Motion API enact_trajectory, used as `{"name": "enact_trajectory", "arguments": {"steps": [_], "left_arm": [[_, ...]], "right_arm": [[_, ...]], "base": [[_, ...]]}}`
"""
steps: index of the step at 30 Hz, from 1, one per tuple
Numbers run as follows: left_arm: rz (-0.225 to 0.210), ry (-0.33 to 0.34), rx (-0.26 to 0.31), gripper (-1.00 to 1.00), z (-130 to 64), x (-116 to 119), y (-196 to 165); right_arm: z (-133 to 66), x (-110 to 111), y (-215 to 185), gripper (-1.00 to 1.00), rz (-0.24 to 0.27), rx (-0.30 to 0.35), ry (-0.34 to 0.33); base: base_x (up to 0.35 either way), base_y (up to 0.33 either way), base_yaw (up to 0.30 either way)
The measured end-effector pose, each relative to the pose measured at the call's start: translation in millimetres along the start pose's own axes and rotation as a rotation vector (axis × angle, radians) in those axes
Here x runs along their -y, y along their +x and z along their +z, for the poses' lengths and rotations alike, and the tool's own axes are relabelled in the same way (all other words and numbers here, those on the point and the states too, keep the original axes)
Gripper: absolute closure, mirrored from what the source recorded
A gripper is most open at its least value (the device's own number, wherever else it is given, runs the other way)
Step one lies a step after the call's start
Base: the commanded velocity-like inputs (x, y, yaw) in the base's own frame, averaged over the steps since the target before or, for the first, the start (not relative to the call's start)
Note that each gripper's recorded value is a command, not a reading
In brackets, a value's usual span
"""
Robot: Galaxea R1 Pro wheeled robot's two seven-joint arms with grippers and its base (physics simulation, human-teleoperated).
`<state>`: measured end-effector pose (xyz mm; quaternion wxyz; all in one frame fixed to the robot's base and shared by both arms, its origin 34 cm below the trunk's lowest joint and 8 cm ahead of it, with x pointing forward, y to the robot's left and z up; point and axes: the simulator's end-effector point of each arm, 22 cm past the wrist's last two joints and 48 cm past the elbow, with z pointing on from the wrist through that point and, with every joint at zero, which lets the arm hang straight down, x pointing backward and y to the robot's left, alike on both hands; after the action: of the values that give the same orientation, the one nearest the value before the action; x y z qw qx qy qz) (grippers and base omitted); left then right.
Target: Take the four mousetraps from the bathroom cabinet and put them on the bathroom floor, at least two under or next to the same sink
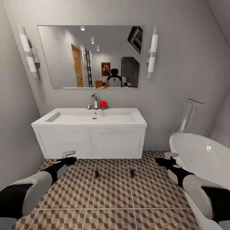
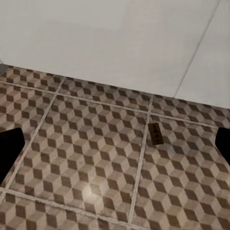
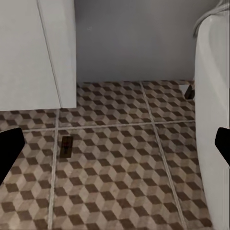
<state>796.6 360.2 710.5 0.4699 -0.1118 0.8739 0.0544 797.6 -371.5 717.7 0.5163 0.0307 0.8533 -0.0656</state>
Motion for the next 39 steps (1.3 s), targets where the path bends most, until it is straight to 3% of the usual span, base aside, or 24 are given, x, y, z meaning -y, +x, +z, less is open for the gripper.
{"name": "enact_trajectory", "arguments": {"steps": [18, 39], "left_arm": [[-0.009, -0.012, -0.074, -1.0, -18.0, -7, 21], [-0.013, -0.027, -0.153, -1.0, -43.7, -18, 50]], "right_arm": [[-14.3, 9, -15, -1.0, -0.001, -0.031, 0.031], [-43.2, 13, 24, -1.0, -0.02, -0.124, 0.03]], "base": [[0.0, 0.0, 0.0], [0.0, 0.0, 0.0]]}}
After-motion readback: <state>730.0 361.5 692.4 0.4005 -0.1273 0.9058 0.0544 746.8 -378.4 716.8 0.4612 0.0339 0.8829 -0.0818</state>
